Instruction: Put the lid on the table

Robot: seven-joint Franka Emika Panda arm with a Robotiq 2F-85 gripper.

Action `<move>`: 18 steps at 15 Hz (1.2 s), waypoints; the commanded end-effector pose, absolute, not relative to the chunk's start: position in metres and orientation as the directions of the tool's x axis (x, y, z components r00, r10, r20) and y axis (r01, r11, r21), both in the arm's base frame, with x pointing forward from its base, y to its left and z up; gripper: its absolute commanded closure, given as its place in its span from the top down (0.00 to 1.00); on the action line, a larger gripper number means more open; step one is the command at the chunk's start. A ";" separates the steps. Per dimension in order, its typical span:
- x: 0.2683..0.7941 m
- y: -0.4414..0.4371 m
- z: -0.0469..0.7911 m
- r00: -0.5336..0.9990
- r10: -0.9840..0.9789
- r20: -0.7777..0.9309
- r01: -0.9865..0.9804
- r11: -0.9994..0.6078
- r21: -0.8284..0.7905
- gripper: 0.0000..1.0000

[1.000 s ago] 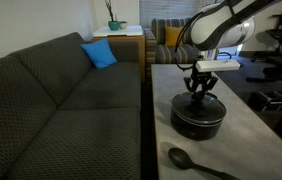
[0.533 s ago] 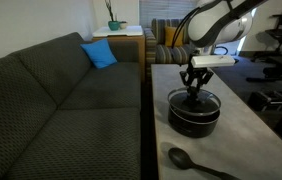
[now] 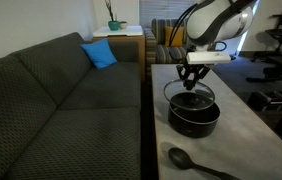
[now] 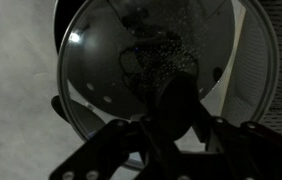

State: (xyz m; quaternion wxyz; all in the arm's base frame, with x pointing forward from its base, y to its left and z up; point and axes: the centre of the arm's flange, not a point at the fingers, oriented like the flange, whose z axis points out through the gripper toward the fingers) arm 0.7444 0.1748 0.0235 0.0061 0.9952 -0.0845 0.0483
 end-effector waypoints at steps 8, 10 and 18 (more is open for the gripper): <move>0.680 0.088 0.068 0.902 -0.385 0.195 -0.398 -0.917 0.032 0.14; 0.673 0.069 0.070 0.883 -0.423 0.203 -0.438 -0.898 0.033 0.14; 0.613 -0.001 0.074 0.776 -0.602 0.191 -0.619 -0.785 0.040 0.14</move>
